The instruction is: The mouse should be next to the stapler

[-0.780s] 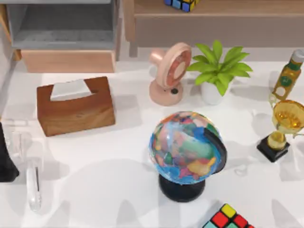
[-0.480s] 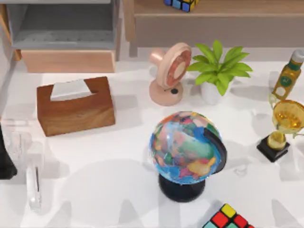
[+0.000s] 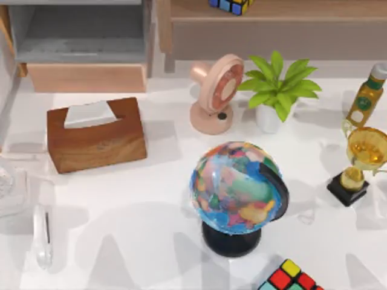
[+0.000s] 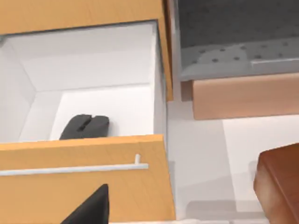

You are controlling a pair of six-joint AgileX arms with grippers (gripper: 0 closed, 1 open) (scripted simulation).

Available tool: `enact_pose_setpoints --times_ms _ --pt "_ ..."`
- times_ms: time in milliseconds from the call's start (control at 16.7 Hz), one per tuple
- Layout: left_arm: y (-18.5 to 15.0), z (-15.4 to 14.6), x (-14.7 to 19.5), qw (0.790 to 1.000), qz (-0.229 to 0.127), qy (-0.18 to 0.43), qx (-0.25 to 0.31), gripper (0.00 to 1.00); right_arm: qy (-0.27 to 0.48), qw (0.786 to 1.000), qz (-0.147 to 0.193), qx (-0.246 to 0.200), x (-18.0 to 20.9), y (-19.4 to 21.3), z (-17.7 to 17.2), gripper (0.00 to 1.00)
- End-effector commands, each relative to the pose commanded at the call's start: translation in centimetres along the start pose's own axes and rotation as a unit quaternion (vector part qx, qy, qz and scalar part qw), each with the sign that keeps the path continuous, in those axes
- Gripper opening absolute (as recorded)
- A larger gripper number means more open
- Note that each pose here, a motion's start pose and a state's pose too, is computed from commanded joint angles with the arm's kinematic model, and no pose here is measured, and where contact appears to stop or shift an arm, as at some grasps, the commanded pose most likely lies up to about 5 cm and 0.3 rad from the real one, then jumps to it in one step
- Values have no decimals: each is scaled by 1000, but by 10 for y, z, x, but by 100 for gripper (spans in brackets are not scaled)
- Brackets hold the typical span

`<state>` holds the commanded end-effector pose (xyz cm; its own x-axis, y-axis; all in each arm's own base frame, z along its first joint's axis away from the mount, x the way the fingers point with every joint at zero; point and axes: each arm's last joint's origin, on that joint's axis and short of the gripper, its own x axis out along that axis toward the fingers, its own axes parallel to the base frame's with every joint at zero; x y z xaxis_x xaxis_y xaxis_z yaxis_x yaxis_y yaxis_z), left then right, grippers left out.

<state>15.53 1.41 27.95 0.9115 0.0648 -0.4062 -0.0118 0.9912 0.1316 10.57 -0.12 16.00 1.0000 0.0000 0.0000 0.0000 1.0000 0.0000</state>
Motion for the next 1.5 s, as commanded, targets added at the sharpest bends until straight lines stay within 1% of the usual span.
enact_pose_setpoints --times_ms 120,300,420,480,600,720,840,960,1080,1200,1500 --pt "13 41 23 998 1 63 13 100 0 1000 0 0 0 0 0 100" --pt "40 90 81 986 -3 162 25 100 0 1000 0 0 0 0 0 100" --pt "61 106 133 973 -9 230 29 100 0 1000 0 0 0 0 0 100" --pt "73 108 160 964 -14 265 29 100 0 1000 0 0 0 0 0 100" --pt "95 100 214 943 -26 330 27 100 0 1000 0 0 0 0 0 100" --pt "116 80 261 920 -41 388 23 100 0 1000 0 0 0 0 0 100" --pt "133 55 298 898 -58 435 20 100 0 1000 0 0 0 0 0 100" --pt "142 33 325 881 -76 467 21 100 0 1000 0 0 0 0 0 100" --pt "144 18 344 870 -92 484 27 100 0 1000 0 0 0 0 0 100" --pt "142 11 355 865 -103 490 35 100 0 1000 0 0 0 0 0 100" --pt "140 9 360 864 -108 490 41 100 0 1000 0 0 0 0 0 100"
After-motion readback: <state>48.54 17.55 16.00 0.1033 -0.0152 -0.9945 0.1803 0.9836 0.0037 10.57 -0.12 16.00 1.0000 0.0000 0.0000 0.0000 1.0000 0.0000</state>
